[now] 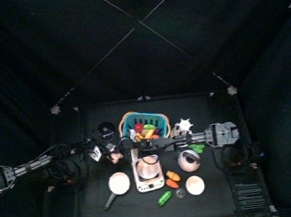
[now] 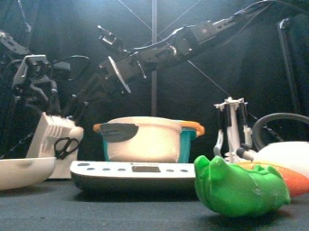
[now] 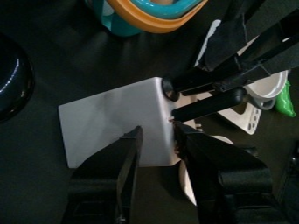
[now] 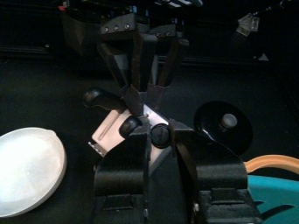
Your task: Pull out sharpener
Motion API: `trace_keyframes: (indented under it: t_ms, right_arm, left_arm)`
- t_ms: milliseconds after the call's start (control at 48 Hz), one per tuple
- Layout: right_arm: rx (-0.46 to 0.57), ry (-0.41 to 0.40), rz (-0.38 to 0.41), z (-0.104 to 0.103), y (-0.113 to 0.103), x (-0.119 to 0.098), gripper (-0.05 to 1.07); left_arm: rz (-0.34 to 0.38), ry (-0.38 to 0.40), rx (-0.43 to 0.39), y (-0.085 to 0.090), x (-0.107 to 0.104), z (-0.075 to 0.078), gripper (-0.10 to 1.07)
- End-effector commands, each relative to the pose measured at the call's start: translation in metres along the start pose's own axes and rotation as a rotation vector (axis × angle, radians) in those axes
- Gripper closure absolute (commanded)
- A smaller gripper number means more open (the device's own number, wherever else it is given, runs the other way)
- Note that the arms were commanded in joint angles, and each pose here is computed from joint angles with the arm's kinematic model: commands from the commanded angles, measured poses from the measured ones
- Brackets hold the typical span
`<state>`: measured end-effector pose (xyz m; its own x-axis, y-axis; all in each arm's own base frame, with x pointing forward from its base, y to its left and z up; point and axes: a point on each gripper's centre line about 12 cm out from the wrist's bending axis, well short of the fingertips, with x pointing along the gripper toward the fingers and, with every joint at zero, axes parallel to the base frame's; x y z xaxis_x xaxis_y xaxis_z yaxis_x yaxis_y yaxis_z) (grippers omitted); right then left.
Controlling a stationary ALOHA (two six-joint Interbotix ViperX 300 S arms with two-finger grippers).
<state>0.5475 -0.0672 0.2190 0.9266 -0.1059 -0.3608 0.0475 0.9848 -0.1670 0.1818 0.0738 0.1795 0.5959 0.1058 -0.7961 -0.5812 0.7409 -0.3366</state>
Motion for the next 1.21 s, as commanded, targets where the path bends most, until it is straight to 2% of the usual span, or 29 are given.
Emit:
trace_keyframes:
  t_ms: [0, 292, 1188]
  right_arm:
    - [0.012, -0.117, -0.014, 0.045, -0.006, -0.022, 0.75]
    - [0.050, -0.177, -0.017, 0.054, -0.008, -0.022, 0.76]
    - [0.042, -0.233, -0.012, 0.069, -0.005, -0.031, 0.77]
  left_arm:
    - [0.035, 0.082, -0.015, 0.011, 0.011, -0.019, 0.24]
    - [0.036, 0.083, -0.020, 0.012, 0.011, -0.019, 0.24]
    - [0.039, 0.089, -0.022, 0.013, 0.012, -0.021, 0.24]
